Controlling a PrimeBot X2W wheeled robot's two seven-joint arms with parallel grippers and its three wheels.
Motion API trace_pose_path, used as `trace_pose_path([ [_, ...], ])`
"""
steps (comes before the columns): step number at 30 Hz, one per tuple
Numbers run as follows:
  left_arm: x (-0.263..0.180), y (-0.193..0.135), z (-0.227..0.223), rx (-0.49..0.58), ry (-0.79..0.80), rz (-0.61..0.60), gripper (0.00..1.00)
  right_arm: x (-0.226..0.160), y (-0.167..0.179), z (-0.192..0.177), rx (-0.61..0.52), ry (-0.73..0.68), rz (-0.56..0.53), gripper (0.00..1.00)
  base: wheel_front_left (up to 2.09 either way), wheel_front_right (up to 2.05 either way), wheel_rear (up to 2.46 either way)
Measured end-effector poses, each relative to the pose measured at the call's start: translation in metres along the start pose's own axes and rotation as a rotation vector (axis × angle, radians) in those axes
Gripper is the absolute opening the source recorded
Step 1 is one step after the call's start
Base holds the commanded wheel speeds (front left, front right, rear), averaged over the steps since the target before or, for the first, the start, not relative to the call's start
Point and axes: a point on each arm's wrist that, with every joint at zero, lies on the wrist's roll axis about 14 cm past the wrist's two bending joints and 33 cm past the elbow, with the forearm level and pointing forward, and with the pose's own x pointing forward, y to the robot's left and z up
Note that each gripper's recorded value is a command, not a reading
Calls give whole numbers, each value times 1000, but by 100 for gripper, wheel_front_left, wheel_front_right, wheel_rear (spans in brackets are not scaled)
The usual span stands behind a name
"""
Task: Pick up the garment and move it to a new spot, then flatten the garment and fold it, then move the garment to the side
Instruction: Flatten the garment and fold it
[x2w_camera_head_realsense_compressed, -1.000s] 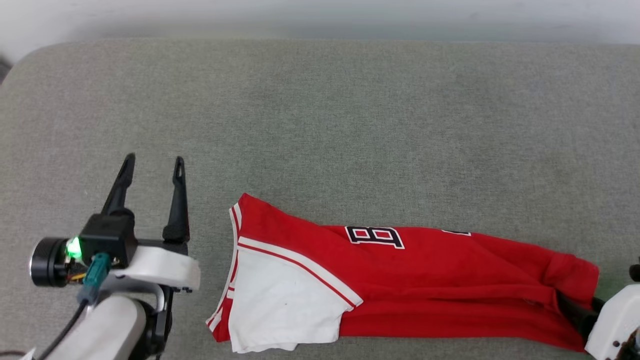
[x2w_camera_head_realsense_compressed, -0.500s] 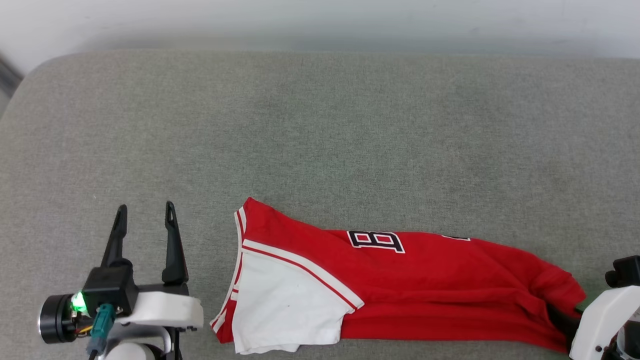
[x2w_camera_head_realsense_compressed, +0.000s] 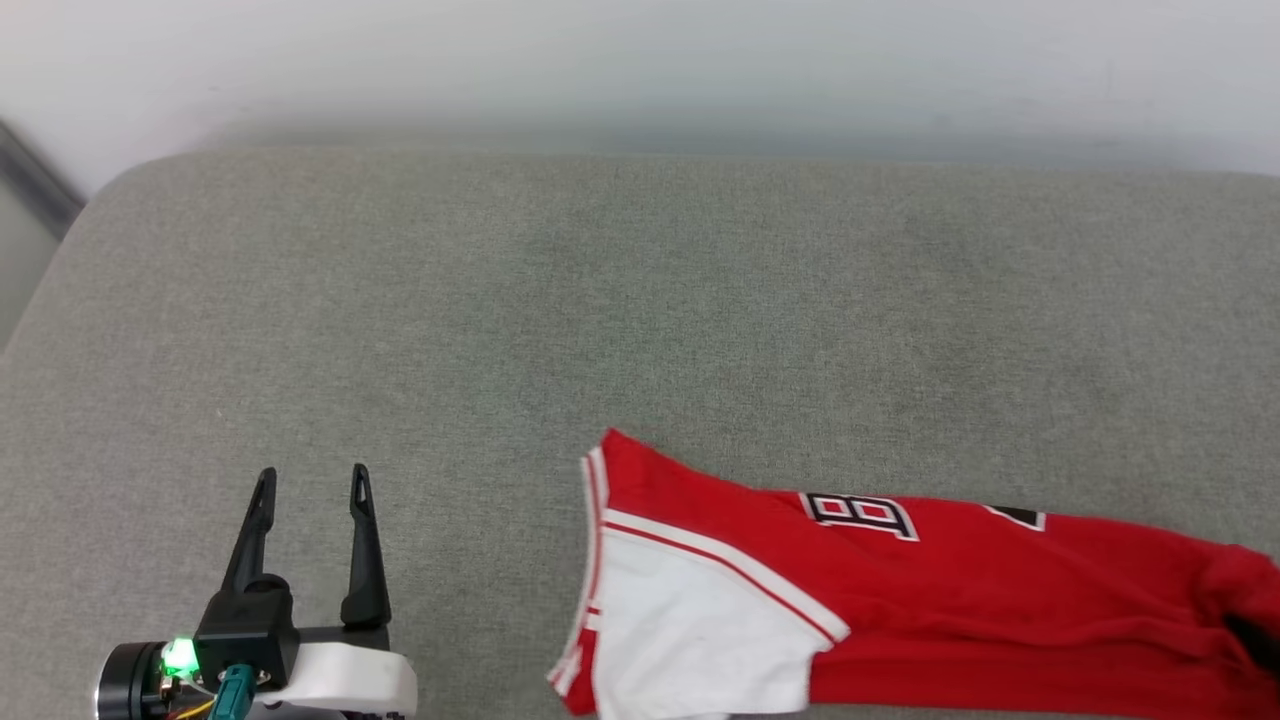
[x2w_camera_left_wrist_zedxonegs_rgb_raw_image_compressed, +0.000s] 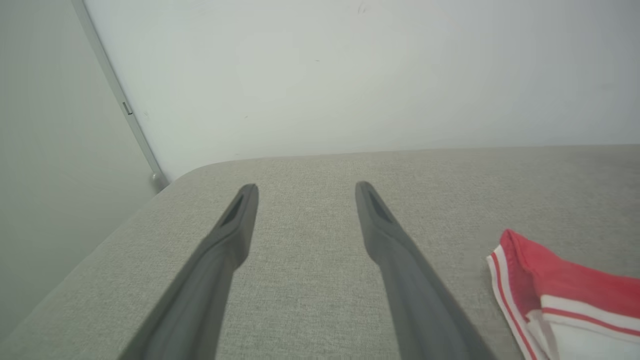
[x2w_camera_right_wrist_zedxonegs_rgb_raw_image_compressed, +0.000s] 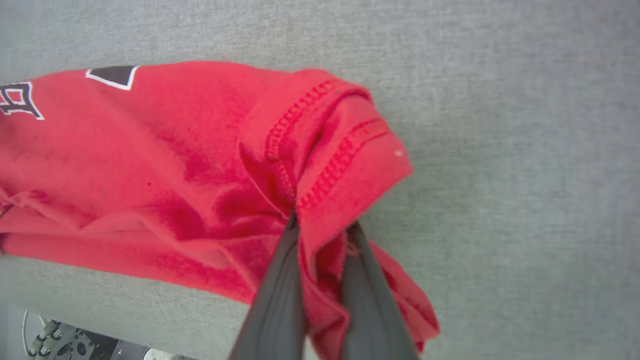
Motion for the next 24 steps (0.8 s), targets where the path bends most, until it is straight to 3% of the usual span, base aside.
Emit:
trace_pose_path([
  [4, -5, 0, 2, 4, -7, -9, 100, -12, -26, 5, -2, 17, -72, 0, 0, 0, 0],
  [9, -11, -2, 1, 20, -2, -27, 100, -20, -21, 6, -43, 53, -61, 0, 0, 0, 0],
  [15, -12, -2, 3, 18, -8, -28, 100, -25, 47, 12, -104, 48, 140, 0, 0, 0, 0],
  [24, -7, -4, -4, 17, 12, -36, 100, -28, 161, 28, -351, 36, 406, 0, 0, 0, 0],
])
